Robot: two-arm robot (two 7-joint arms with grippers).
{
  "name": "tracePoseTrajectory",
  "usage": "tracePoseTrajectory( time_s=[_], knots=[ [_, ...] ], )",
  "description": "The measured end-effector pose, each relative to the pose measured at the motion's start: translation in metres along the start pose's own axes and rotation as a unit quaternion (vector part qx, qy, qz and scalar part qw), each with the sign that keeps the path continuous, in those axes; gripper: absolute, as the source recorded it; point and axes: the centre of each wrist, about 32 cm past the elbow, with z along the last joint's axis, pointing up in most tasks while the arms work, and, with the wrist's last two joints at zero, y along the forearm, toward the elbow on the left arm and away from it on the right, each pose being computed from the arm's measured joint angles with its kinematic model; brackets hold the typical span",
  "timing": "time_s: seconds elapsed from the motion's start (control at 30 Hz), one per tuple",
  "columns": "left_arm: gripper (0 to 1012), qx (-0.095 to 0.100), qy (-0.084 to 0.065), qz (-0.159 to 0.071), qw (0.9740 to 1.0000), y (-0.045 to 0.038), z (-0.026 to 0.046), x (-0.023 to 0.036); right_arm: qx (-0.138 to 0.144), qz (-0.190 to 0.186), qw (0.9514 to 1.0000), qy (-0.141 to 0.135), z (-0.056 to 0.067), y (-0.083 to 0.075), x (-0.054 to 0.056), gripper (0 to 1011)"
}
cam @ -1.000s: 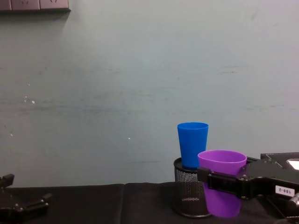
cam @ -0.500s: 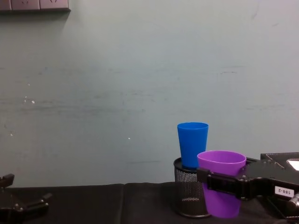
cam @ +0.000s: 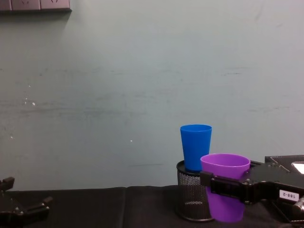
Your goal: Pick up one cup with a gripper and tap it against the other cup.
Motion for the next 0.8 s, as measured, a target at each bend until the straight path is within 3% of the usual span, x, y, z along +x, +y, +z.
tracePoseTrajectory(
  time_s=[0.8],
  knots=[
    [1000,0.000,0.000,0.000,1.0000,0.0000,0.0000,0.0000,0.000,0.000,1.0000,0.000,0.0000,0.0000,0.0000,734]
  ],
)
